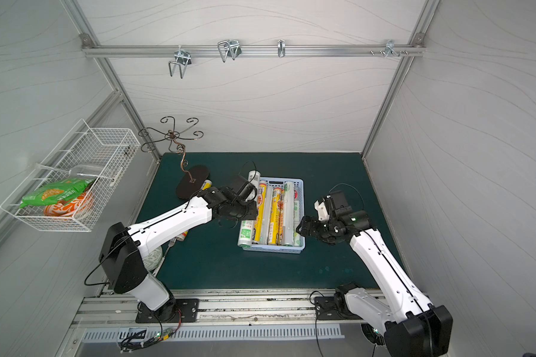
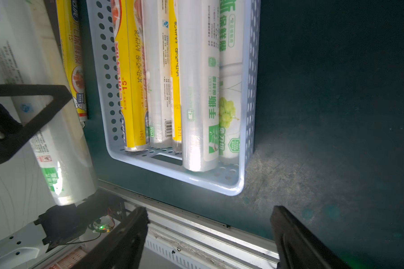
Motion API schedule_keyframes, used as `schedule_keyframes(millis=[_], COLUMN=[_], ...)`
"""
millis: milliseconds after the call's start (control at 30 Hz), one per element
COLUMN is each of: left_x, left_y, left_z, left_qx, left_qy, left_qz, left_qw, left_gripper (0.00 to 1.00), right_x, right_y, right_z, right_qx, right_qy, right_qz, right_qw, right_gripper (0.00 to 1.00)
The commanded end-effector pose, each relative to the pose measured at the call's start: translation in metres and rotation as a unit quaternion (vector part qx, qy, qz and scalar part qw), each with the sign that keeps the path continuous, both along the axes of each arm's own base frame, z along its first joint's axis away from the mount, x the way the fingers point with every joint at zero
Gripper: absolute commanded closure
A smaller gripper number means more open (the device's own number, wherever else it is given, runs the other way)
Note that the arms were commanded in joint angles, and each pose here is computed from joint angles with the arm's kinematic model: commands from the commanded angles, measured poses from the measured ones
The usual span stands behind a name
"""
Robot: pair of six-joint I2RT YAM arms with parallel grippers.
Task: Put the plastic wrap into the basket
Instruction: Pick up the plastic wrap from the center of the board, then place the plastic wrap in the basket.
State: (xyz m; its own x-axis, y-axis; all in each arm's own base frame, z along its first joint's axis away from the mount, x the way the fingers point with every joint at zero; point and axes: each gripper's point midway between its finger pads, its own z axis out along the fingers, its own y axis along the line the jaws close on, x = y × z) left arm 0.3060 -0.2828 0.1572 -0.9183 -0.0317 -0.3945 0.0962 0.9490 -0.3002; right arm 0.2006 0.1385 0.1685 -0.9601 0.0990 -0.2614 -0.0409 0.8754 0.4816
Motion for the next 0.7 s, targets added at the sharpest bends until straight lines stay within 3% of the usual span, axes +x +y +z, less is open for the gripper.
schedule_keyframes(millis=[0,667], left_x=[0.028,0.047], left_y=[-0.043,-0.109], left_z=[0.036,-0.031], left_qx=[-0.083,-0.078], left_qy=[-0.040,0.014], left_qz=[0.001,-0.021], left_qw=[0.996,0.997], left_gripper=[0.62,0.63], right_x=[0.003,-0.005], right_y=[-0.008,-0.005], right_z=[0.006,0.006], right_qx=[-0.026,-0.027], right_qy=[-0.015,-0.006], right_qz=[-0.001,0.035], right_qw=[1.000,0.999], right_gripper=[0.12,0.12])
